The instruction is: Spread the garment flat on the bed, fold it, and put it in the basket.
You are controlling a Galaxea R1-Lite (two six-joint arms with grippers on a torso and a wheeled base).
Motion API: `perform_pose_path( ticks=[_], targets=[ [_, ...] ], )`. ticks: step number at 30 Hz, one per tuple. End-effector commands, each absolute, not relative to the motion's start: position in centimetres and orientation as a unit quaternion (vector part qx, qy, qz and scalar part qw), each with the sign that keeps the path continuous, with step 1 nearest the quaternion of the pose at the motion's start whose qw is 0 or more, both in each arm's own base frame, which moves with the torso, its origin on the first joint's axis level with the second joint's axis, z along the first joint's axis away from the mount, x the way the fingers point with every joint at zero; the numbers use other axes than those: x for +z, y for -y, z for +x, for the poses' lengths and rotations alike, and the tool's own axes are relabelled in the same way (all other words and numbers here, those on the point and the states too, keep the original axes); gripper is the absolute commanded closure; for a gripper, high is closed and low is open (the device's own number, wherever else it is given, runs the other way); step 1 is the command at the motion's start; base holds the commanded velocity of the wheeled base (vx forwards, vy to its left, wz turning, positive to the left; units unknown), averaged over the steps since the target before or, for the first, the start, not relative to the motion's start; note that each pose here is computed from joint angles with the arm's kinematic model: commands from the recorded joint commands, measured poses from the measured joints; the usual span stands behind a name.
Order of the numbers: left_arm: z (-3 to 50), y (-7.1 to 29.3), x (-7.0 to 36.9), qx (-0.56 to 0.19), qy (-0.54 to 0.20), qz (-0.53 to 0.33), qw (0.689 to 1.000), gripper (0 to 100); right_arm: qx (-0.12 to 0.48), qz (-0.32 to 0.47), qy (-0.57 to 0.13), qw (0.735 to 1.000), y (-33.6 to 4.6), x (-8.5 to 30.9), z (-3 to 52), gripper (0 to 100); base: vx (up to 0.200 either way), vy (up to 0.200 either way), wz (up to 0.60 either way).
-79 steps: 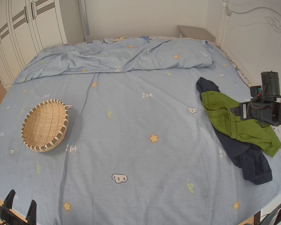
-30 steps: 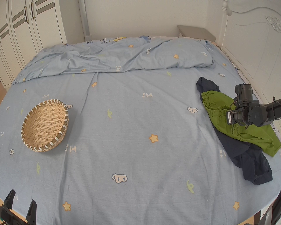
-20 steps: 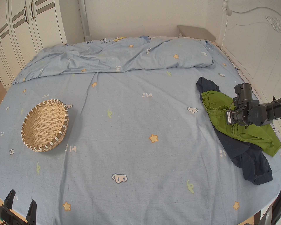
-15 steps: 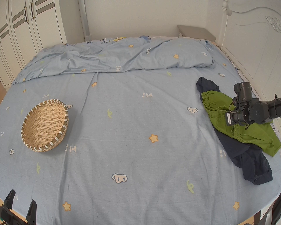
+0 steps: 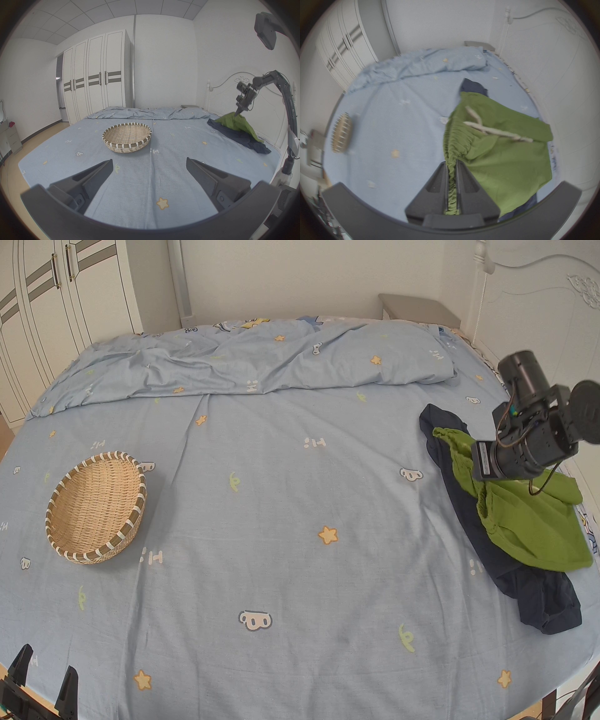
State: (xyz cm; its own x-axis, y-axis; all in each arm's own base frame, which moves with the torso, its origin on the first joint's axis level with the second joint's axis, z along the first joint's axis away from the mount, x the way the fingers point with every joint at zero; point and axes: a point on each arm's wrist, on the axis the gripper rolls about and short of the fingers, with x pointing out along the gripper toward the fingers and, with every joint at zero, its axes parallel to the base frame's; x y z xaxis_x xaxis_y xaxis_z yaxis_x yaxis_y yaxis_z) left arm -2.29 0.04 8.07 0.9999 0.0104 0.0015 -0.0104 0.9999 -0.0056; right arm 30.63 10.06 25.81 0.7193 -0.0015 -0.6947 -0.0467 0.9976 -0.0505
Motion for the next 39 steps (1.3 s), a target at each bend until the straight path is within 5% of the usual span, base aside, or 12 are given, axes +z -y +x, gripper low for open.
perform_pose_path(
  ticks=[1, 6, 12, 20, 21, 35, 39],
  targets=[
    [-2.2, 0.0, 7.6, 0.005, -0.005, -0.003, 1.000, 0, 0.141, 0.076, -0.343, 0.925, -13.3, 32.9, 25.9, 100, 0.000, 0.000, 0.00],
    [-2.2, 0.0, 7.6, 0.005, -0.005, -0.003, 1.000, 0, 0.218, 0.126, -0.311, 0.917, -16.7, 36.1, 23.4, 100, 0.000, 0.000, 0.00],
    [-2.2, 0.0, 7.6, 0.005, -0.005, -0.003, 1.000, 0, 0.304, 0.096, -0.375, 0.870, -24.8, 33.4, 19.8, 100, 0.000, 0.000, 0.00],
    [-2.2, 0.0, 7.6, 0.005, -0.005, -0.003, 1.000, 0, 0.285, 0.016, -0.439, 0.852, -32.2, 26.8, 18.7, 100, 0.000, 0.000, 0.00],
    [-2.2, 0.0, 7.6, 0.005, -0.005, -0.003, 1.000, 0, 0.283, 0.012, -0.444, 0.850, -32.4, 26.4, 18.8, 0, 0.000, 0.000, 0.00],
    [-2.2, 0.0, 7.6, 0.005, -0.005, -0.003, 1.000, 0, 0.256, -0.014, -0.479, 0.839, -32.1, 25.1, 19.1, 0, 0.000, 0.000, 0.00],
    [-2.2, 0.0, 7.6, 0.005, -0.005, -0.003, 1.000, 0, 0.251, 0.064, -0.441, 0.859, -24.6, 31.6, 19.2, 0, 0.000, 0.000, 0.00]
  ],
)
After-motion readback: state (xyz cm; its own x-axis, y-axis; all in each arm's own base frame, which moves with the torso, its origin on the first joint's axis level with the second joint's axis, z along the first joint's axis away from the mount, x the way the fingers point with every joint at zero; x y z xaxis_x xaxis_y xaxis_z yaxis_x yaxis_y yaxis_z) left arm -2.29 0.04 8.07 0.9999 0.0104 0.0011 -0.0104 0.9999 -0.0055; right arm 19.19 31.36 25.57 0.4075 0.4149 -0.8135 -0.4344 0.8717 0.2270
